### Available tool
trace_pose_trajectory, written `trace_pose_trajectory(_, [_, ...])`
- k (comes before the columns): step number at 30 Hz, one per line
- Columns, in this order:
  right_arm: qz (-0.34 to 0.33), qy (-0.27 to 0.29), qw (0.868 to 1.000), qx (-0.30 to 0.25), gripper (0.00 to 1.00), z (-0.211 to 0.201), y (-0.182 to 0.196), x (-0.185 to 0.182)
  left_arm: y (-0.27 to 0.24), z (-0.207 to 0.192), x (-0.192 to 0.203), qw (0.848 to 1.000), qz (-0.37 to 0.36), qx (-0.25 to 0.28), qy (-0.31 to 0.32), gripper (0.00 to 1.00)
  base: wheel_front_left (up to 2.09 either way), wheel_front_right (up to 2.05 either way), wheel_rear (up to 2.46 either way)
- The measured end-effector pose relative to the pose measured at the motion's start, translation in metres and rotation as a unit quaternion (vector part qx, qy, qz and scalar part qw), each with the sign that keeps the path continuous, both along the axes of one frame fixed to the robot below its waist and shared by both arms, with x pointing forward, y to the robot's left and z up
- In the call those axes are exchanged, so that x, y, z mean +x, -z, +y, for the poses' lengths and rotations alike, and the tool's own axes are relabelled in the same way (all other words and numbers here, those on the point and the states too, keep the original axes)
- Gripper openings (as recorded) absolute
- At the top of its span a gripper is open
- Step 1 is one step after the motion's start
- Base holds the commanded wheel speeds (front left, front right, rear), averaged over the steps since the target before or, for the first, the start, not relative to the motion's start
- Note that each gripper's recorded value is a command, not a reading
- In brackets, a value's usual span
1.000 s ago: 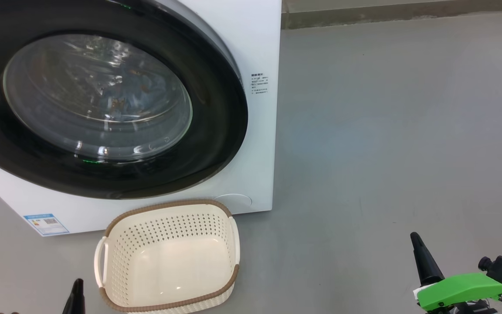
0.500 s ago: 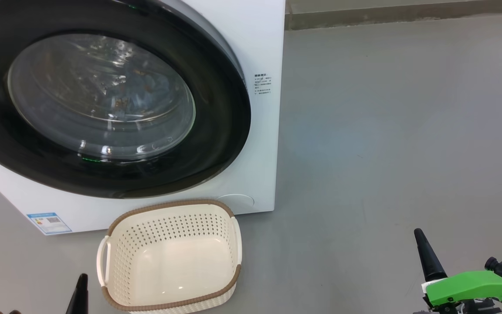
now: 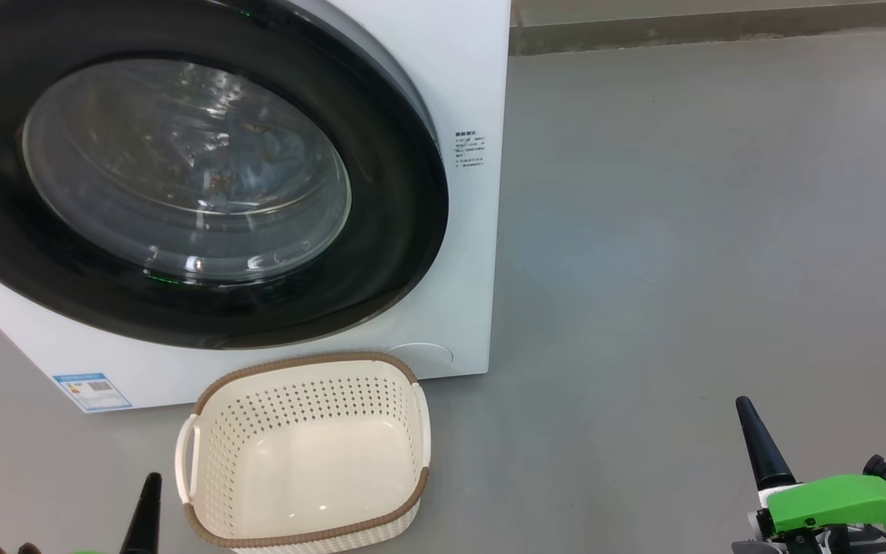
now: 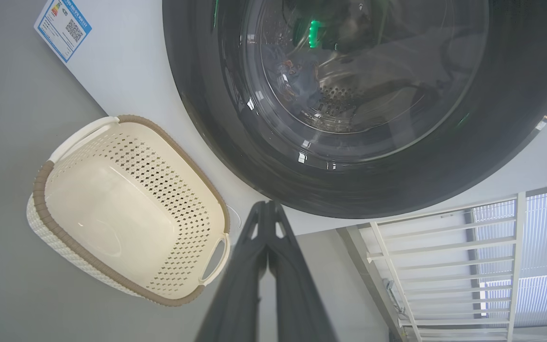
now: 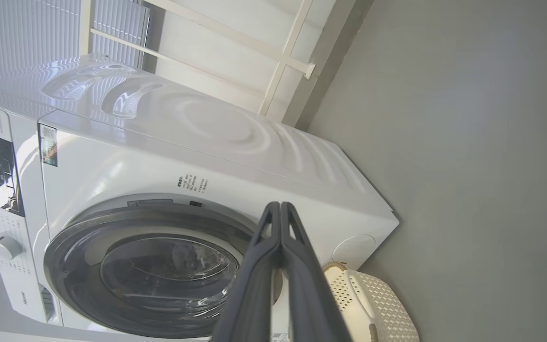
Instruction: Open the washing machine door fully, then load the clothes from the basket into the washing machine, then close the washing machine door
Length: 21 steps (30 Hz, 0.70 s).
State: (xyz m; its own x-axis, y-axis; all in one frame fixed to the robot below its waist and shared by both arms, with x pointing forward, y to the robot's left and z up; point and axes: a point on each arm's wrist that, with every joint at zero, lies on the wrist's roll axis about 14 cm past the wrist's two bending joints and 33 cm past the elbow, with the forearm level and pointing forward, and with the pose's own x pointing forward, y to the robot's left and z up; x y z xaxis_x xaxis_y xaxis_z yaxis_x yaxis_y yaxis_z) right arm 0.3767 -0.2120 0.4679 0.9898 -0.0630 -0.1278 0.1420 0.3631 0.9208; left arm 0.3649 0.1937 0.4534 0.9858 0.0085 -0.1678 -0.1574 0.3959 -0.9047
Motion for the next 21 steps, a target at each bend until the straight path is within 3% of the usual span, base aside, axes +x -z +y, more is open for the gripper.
trace_pose_trajectory(21, [-0.025, 0.002, 0.995, 0.098, 0.0, 0.002, -0.013, 0.005, -0.012, -0.003, 0.005, 0.994, -0.017, -0.108, -0.008, 0.0, 0.0, 0.0, 0.0])
